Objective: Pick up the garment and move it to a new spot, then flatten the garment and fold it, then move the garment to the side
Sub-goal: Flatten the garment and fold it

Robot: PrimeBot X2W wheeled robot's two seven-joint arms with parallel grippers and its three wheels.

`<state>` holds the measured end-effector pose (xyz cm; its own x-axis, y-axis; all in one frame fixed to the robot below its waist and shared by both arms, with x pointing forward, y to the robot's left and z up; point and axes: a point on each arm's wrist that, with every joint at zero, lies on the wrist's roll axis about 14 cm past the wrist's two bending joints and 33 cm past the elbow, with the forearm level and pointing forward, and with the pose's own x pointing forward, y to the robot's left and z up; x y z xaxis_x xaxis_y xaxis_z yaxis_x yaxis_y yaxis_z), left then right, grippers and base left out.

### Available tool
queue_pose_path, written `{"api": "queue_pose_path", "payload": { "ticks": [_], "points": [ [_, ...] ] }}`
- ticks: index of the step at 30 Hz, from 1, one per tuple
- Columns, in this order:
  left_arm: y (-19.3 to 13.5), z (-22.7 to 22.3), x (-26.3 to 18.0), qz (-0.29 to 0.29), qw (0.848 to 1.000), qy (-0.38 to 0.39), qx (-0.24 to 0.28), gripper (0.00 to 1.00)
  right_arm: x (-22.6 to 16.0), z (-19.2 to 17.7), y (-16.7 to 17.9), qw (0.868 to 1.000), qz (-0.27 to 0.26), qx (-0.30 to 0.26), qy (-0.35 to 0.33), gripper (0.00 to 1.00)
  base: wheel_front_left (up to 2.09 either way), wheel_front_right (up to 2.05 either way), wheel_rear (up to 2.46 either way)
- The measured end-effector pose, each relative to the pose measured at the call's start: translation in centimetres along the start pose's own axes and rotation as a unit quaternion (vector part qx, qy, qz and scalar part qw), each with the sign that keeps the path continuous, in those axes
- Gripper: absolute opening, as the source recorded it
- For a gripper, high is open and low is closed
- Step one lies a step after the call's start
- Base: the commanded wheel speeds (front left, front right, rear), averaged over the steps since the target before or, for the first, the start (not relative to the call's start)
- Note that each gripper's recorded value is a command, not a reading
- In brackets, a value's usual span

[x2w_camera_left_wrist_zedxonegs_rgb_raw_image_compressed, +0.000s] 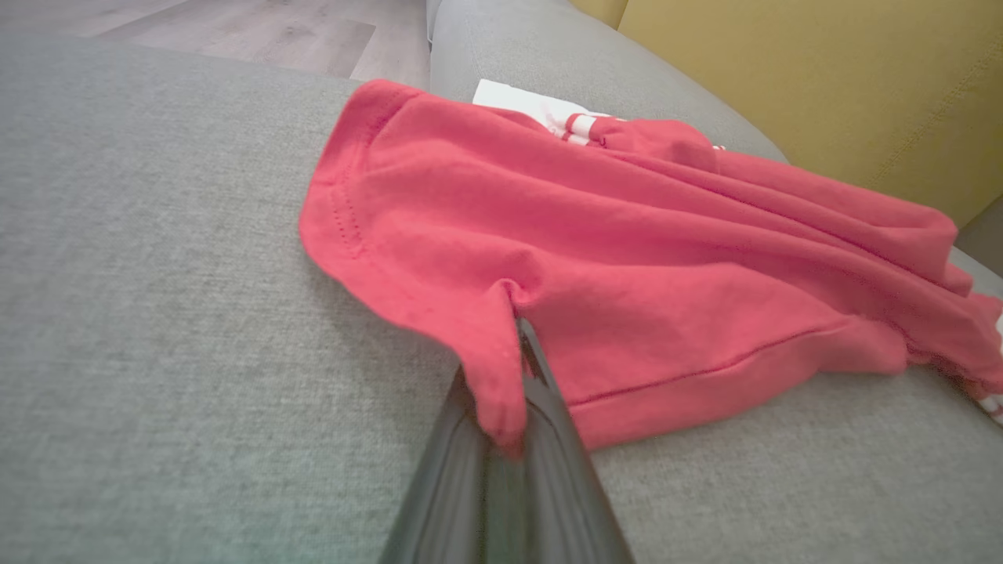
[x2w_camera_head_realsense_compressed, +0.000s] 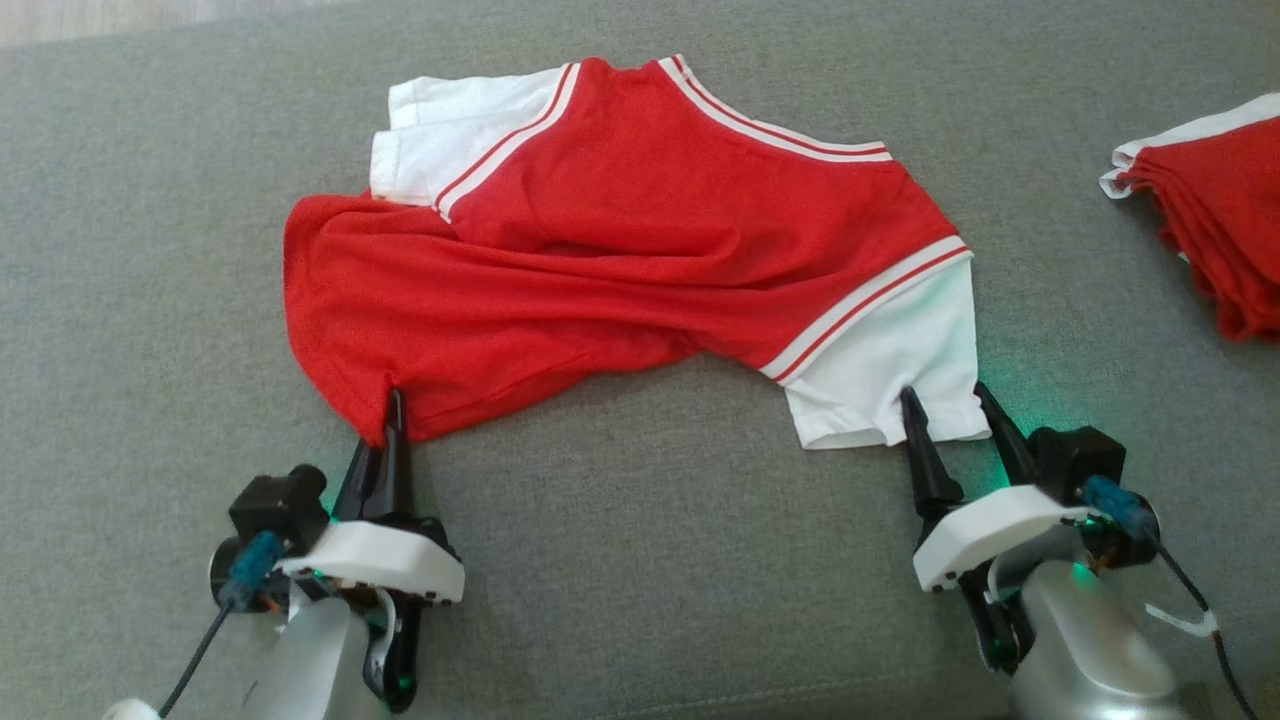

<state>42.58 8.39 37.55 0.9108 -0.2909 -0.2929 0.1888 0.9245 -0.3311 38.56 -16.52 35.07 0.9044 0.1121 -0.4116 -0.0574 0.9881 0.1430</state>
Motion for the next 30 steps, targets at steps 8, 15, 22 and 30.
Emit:
{"api": "queue_pose_path", "payload": {
  "ticks": [8,15,22,30],
  "points": [
    [0.4,-0.2,-0.9,0.004,1.0,0.001,0.001,0.0,1.1,0.6,0.6,1.0,0.007,0.024,-0.003,0.0,0.0,0.0,0.0],
    [-0.6,5.4,-1.0,-0.009,0.996,-0.083,0.006,0.0,0.1,6.3,0.9,0.989,0.005,0.102,-0.103,0.0,0.0,0.0,0.0],
    [-1.5,16.3,-3.0,-0.038,0.971,-0.223,0.076,0.0,-3.1,20.7,2.1,0.94,0.049,0.133,-0.309,0.0,0.0,0.0,0.0],
    [-4.9,30.2,-7.4,-0.078,0.904,-0.377,0.189,0.0,-11.1,35.3,4.3,0.856,0.124,0.092,-0.493,0.0,0.0,0.0,0.0]
  ]
}}
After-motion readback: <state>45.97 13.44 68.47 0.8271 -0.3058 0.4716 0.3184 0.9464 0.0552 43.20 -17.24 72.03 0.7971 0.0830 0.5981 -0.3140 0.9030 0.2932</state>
